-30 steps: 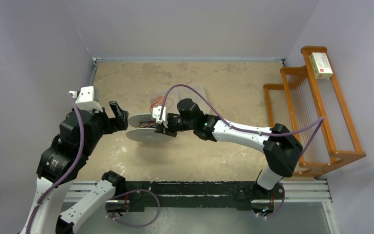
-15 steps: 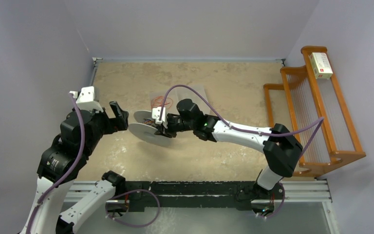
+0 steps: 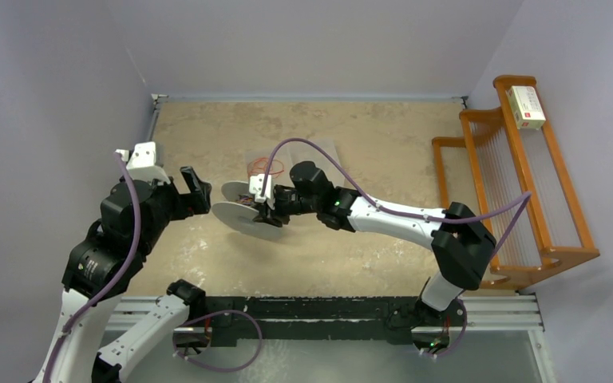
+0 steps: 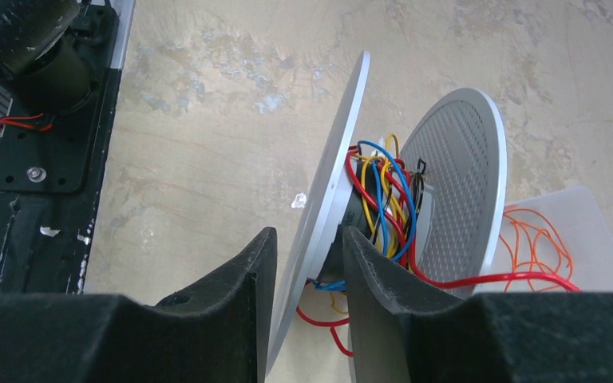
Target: Wrap the cables
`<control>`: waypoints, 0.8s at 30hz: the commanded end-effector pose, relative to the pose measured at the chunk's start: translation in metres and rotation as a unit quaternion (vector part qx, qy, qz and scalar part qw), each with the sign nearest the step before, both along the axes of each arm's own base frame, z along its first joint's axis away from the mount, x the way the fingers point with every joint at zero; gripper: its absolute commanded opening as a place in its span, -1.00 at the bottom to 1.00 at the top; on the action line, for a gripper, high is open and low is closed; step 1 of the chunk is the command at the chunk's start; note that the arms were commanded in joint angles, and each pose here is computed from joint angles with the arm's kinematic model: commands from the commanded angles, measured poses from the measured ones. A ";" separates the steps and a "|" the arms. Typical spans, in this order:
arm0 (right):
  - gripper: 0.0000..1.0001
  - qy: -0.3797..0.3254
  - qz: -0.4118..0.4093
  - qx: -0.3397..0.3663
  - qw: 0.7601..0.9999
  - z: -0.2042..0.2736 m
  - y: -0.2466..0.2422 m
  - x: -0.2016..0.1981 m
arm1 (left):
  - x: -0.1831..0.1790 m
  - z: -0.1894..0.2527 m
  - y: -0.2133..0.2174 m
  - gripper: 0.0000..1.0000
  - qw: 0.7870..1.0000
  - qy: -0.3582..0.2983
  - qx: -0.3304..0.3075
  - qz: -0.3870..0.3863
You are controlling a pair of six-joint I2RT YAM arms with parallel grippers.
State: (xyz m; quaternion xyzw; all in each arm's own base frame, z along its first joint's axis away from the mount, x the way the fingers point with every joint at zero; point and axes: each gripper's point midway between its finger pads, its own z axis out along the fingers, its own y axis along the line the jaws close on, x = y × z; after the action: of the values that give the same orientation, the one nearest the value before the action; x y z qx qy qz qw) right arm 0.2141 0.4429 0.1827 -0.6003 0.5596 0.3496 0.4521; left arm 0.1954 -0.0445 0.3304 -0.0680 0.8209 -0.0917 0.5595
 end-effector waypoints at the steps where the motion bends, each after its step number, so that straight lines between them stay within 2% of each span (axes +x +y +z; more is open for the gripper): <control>1: -0.22 -0.033 -0.004 0.036 0.999 0.035 0.009 0.007 | 0.005 0.008 -0.001 0.86 1.000 -0.019 -0.003 0.000; 4: -0.22 -0.033 -0.003 0.035 0.999 0.035 0.008 0.007 | 0.005 0.008 -0.001 0.86 1.000 -0.019 -0.002 -0.001; 5: -0.29 -0.033 -0.002 0.034 0.999 0.035 0.008 0.006 | 0.005 0.008 -0.001 0.86 1.000 -0.020 -0.003 0.000; 10: -0.89 -0.032 0.007 0.025 0.999 0.031 0.009 0.004 | 0.006 0.006 -0.001 0.86 1.000 -0.017 -0.001 0.001; 12: -0.99 -0.033 0.009 0.022 0.999 0.030 0.009 0.004 | 0.006 0.007 -0.001 0.86 1.000 -0.018 -0.001 0.001; 24: -1.00 -0.022 0.015 0.025 0.999 0.031 0.011 0.001 | 0.004 0.006 0.000 0.86 1.000 -0.018 -0.002 0.002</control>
State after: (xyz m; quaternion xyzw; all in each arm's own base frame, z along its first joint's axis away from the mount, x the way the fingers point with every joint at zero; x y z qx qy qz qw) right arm 0.2126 0.4413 0.1817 -0.6093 0.5603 0.3446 0.4427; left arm 0.1966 -0.0450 0.3282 -0.0679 0.8217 -0.0909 0.5585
